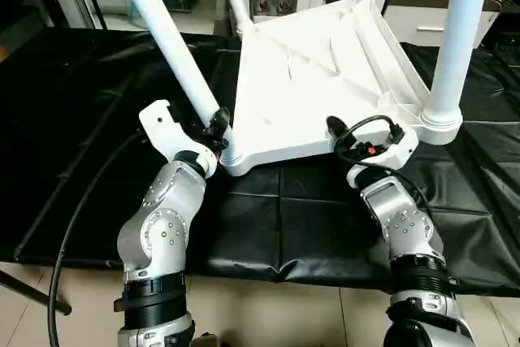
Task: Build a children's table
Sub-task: Flip table
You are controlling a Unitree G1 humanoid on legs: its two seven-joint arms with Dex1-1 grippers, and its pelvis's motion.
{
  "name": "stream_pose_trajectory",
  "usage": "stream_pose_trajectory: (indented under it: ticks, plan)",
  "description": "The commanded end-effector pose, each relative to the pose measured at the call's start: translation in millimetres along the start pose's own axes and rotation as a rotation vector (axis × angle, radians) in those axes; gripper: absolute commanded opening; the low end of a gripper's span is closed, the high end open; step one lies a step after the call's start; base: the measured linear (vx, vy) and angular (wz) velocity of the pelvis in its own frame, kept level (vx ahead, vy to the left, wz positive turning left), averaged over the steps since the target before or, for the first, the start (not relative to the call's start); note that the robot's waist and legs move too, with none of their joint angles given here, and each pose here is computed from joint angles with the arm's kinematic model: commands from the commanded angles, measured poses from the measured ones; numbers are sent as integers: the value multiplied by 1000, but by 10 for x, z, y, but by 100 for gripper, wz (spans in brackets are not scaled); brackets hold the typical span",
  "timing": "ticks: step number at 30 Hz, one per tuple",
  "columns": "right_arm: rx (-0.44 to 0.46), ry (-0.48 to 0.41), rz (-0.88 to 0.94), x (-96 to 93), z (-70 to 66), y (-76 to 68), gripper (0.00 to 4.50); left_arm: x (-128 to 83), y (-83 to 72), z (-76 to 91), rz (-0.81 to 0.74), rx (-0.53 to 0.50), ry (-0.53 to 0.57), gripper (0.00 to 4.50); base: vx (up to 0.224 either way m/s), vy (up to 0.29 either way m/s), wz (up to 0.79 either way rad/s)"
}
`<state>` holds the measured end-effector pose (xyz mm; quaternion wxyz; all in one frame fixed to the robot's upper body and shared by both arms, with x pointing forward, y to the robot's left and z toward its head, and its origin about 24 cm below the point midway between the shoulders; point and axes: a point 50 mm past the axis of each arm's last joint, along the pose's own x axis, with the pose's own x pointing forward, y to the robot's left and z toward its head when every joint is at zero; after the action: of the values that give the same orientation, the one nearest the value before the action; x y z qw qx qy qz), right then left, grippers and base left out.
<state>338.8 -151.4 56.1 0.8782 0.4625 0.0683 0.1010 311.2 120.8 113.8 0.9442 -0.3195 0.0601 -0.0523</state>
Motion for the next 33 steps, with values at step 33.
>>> stream_pose_trajectory:
  ticks: [33]
  plan:
    - [-477,-305,-2,-202,773,423,235,-19,81,-98,37,-57,55,261,0,0,0]
